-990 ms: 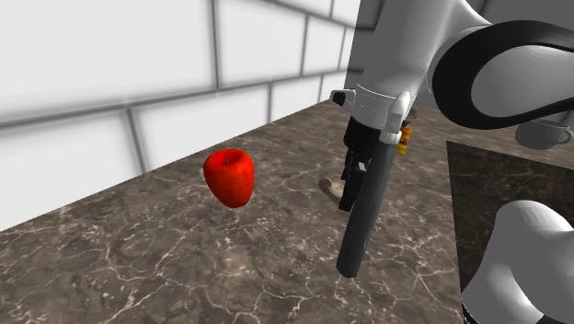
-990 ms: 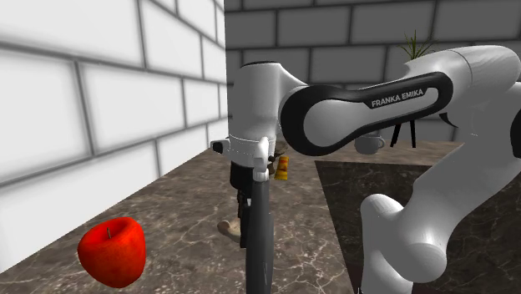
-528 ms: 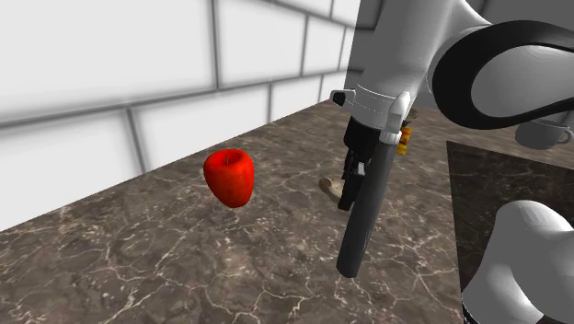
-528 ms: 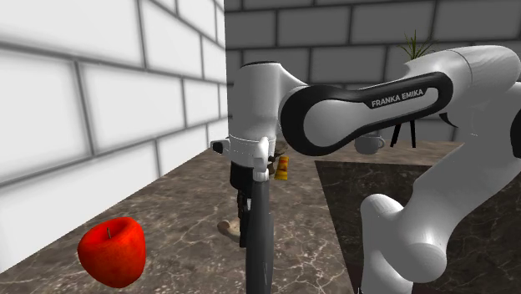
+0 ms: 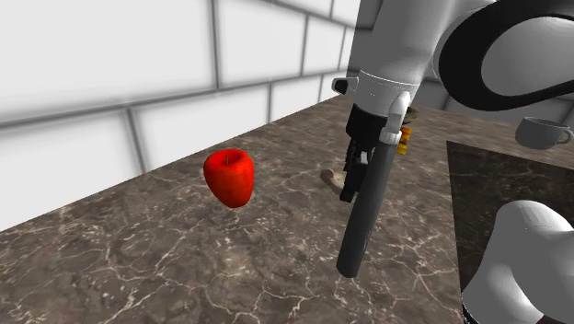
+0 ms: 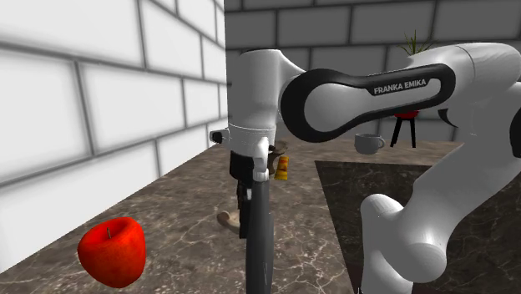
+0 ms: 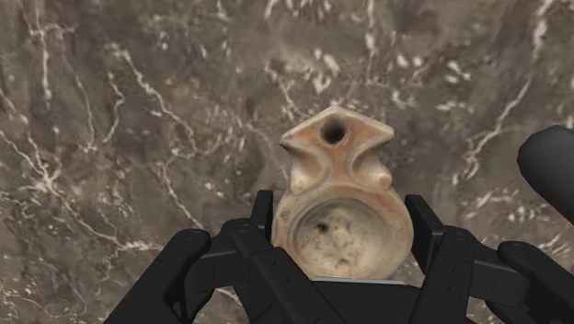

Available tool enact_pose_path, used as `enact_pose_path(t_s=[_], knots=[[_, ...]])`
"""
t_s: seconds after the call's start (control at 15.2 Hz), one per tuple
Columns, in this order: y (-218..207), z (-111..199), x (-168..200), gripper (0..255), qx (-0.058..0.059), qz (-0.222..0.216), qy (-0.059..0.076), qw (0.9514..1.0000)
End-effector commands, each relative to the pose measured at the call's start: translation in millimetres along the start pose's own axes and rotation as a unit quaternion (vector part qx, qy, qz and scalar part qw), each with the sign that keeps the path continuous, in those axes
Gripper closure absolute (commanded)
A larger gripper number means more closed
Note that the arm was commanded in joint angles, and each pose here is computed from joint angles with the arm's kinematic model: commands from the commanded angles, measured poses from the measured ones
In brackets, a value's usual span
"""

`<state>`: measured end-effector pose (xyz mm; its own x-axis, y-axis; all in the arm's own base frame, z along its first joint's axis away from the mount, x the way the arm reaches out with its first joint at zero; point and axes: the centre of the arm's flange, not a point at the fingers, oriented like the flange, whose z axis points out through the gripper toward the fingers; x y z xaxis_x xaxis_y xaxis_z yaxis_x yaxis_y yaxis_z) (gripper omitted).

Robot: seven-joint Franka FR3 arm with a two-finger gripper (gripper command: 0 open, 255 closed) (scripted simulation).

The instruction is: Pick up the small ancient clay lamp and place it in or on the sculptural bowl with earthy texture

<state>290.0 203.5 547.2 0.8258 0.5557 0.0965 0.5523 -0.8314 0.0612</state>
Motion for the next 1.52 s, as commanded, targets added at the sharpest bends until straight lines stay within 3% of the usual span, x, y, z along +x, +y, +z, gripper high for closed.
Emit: enact_pose_path(t_s=[0.0, 1.45], knots=[[1, -11, 1, 255, 0.0, 0.0, 0.0, 1.0], [8, -127, 12, 255, 0.0, 0.0, 0.0, 1.0]])
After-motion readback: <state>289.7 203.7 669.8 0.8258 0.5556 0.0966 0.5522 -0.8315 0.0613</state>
